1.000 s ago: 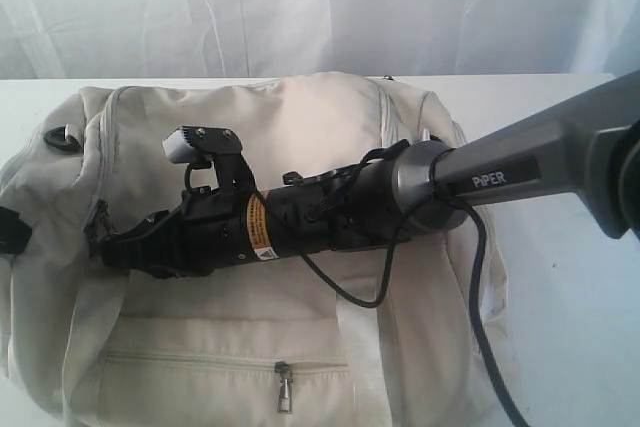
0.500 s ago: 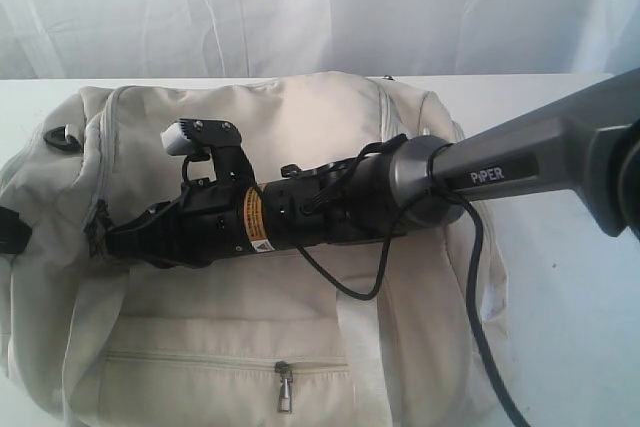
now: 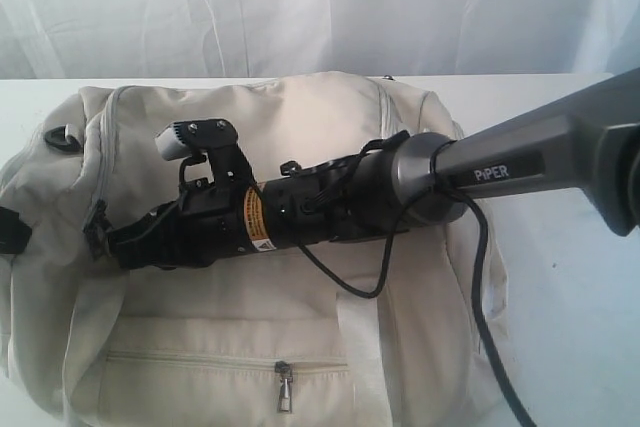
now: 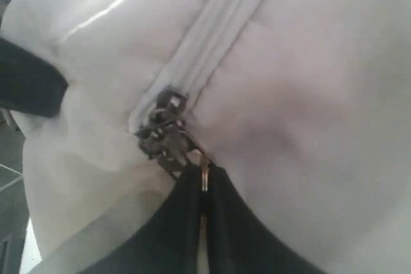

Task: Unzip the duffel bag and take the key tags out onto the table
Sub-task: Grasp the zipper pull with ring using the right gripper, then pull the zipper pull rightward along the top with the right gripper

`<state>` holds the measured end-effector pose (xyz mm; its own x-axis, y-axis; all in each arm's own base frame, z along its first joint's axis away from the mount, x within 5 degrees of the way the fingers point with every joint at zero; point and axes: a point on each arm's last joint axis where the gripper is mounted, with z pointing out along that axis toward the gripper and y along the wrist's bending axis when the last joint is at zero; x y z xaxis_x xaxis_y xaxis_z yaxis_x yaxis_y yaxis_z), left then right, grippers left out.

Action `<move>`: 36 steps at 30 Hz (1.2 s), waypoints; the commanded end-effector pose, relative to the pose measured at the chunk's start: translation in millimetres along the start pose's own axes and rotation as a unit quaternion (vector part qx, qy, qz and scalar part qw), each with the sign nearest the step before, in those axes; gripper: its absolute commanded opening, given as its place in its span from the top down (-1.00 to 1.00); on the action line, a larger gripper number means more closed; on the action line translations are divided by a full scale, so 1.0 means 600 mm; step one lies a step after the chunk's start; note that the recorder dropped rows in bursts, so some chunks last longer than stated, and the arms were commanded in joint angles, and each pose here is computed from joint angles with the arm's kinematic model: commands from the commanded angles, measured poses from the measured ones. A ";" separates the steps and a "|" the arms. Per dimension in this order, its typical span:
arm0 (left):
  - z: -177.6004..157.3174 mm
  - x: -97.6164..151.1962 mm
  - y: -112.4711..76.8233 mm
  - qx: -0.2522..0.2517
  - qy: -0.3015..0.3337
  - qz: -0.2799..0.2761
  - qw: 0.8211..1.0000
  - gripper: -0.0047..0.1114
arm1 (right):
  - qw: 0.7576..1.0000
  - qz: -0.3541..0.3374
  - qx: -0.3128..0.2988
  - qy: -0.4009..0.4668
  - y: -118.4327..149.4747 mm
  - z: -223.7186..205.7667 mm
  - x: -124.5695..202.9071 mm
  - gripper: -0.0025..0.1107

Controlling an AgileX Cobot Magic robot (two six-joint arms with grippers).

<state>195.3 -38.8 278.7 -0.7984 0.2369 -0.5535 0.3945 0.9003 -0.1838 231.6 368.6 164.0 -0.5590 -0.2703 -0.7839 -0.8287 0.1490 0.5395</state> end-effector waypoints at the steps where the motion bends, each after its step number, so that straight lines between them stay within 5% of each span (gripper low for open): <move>1: -0.004 0.005 -0.006 0.013 0.005 -0.006 1.000 0.92 | 0.996 -0.078 0.042 -0.003 0.016 -0.022 -0.033 0.96; 9: -0.004 0.006 -0.007 0.015 0.008 -0.006 1.000 0.92 | 0.976 -0.166 0.141 0.006 0.020 -0.054 -0.066 0.96; 17: -0.004 0.007 -0.008 0.017 0.012 -0.006 1.000 0.92 | 0.955 -0.258 0.149 0.003 0.025 -0.056 -0.086 0.96; 22: -0.004 0.008 -0.008 0.019 0.015 -0.006 1.000 0.92 | 0.936 -0.308 0.166 -0.037 0.038 -0.055 -0.147 0.96; 36: -0.004 0.009 -0.009 0.021 0.018 -0.006 1.000 0.92 | 0.901 -0.350 0.231 -0.110 -0.014 0.019 -0.259 0.96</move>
<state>194.5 -39.0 278.7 -0.8007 0.2393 -0.5491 0.3966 0.8988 -0.1866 314.1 416.9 274.6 0.1496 -0.2567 -0.9548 -0.9028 0.3582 -0.2378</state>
